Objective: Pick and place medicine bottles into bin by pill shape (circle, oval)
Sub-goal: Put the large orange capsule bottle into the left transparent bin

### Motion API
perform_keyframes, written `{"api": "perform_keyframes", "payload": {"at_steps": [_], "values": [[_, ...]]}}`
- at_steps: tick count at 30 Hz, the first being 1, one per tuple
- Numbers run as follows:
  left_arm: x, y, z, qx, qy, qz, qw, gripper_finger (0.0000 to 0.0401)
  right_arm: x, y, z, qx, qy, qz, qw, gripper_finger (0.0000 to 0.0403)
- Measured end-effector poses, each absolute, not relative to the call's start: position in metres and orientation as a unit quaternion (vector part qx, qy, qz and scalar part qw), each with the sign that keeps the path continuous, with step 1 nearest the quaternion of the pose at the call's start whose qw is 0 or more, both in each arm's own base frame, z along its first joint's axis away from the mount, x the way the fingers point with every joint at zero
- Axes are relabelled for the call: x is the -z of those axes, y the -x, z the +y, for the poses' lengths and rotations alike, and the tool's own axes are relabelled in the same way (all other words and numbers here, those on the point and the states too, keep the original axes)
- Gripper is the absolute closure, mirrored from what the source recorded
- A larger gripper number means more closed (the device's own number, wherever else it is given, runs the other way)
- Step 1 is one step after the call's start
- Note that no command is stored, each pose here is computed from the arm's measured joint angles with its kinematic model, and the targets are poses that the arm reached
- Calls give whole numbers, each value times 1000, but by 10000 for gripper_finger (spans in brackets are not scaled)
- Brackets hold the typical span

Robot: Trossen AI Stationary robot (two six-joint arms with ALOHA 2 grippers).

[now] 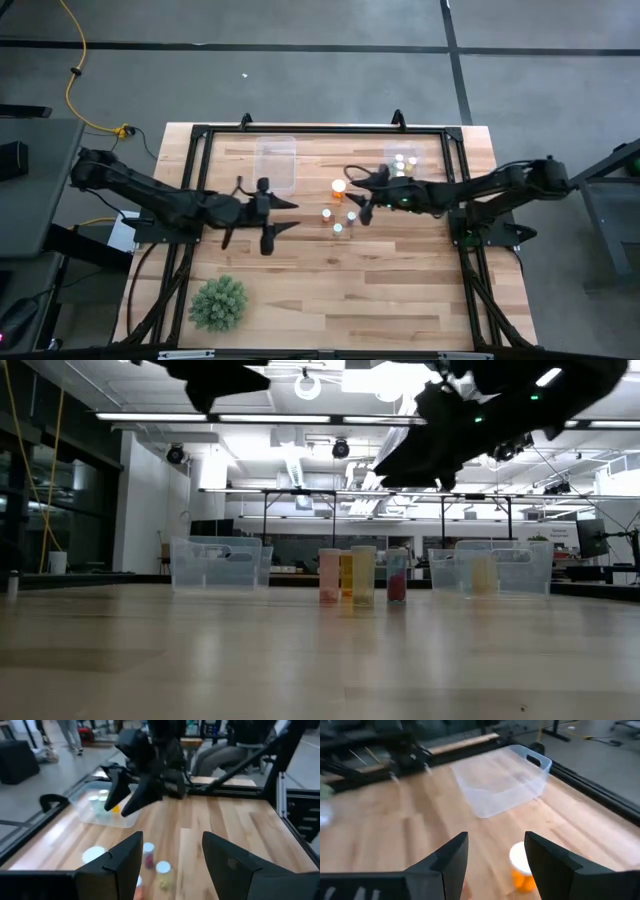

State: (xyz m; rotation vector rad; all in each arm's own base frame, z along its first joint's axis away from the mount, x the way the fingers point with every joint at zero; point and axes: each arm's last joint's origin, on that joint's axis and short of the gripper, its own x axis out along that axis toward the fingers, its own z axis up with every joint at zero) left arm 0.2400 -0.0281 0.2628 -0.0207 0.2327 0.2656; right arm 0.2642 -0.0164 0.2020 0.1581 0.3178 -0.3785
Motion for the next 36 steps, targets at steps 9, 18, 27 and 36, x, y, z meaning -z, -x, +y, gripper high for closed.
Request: {"api": "perform_keyframes", "payload": {"at_steps": [9, 18, 27, 36], "values": [[-261, -205, -27, -156, 27, 77, 984, 205, -189, -297, -30, 277, -52, 199, 939, 208], [-257, -205, -27, -159, 54, 81, 982, 205, -167, -324, -50, 298, -60, 255, 918, 148], [-254, -207, -28, -160, 52, 87, 982, 205, -176, -335, -51, 273, -88, 309, 907, 130], [-254, -207, -29, -145, 62, 89, 983, 205, -162, -332, -55, 285, -92, 357, 885, 130]]}}
